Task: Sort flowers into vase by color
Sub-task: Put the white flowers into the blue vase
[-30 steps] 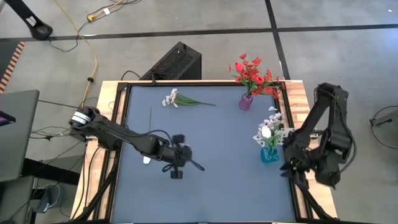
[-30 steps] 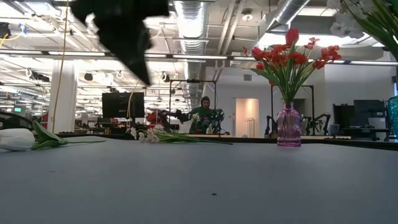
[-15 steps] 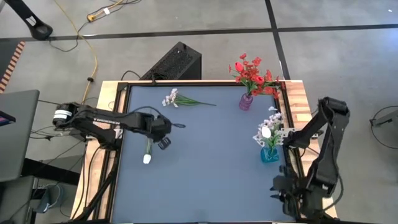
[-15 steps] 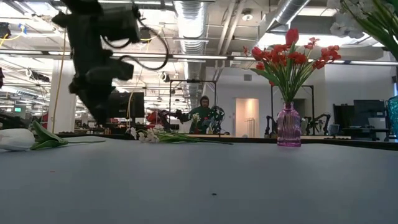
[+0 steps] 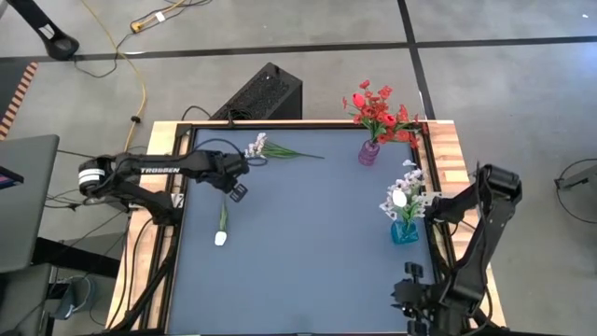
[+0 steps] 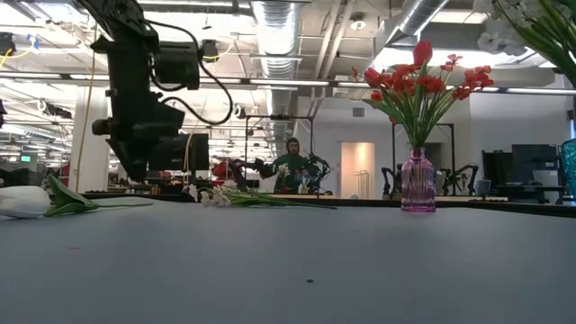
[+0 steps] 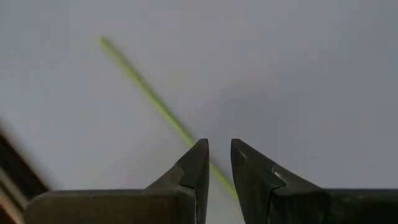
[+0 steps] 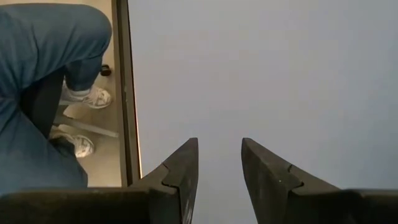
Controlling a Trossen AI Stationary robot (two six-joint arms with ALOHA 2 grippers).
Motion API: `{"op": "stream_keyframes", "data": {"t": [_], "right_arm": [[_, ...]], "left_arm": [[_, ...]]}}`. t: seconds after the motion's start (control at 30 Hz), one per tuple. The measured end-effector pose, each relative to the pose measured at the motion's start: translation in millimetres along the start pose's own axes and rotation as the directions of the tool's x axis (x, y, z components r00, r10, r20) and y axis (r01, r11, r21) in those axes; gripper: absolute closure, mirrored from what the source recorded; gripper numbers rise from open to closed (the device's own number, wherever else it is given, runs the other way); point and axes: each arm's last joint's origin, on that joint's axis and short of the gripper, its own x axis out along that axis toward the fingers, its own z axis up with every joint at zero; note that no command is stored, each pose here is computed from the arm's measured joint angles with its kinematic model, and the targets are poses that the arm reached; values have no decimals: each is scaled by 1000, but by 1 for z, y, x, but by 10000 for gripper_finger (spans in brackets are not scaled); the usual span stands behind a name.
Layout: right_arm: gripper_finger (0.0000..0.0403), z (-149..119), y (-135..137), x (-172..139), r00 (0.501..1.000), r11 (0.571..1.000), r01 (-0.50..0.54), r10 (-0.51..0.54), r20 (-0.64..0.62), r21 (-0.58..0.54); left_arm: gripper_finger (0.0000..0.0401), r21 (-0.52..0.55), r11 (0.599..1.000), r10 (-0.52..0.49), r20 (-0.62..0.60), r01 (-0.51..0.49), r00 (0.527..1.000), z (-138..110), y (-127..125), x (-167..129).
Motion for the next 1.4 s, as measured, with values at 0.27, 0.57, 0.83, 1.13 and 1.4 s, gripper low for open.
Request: {"op": "stream_keyframes", "data": {"t": [0.27,0.57,0.83,1.13,1.4], "right_arm": [[255,2,0,4,1000,1000,5,-4,3,-29],[255,17,-2,10,999,1000,8,-8,37,-4],[255,31,-4,16,998,998,-10,6,63,62],[255,36,3,15,988,994,-66,52,142,91],[255,30,5,13,989,995,-71,61,138,68]], "left_arm": [[336,-23,997,-76,95,79,993,23,18,5],[256,280,942,-279,360,182,890,82,-10,2],[202,650,759,-257,252,34,933,169,-53,16],[200,834,549,-150,160,-52,976,206,-73,74],[200,832,554,-119,59,17,991,213,-63,95]]}}
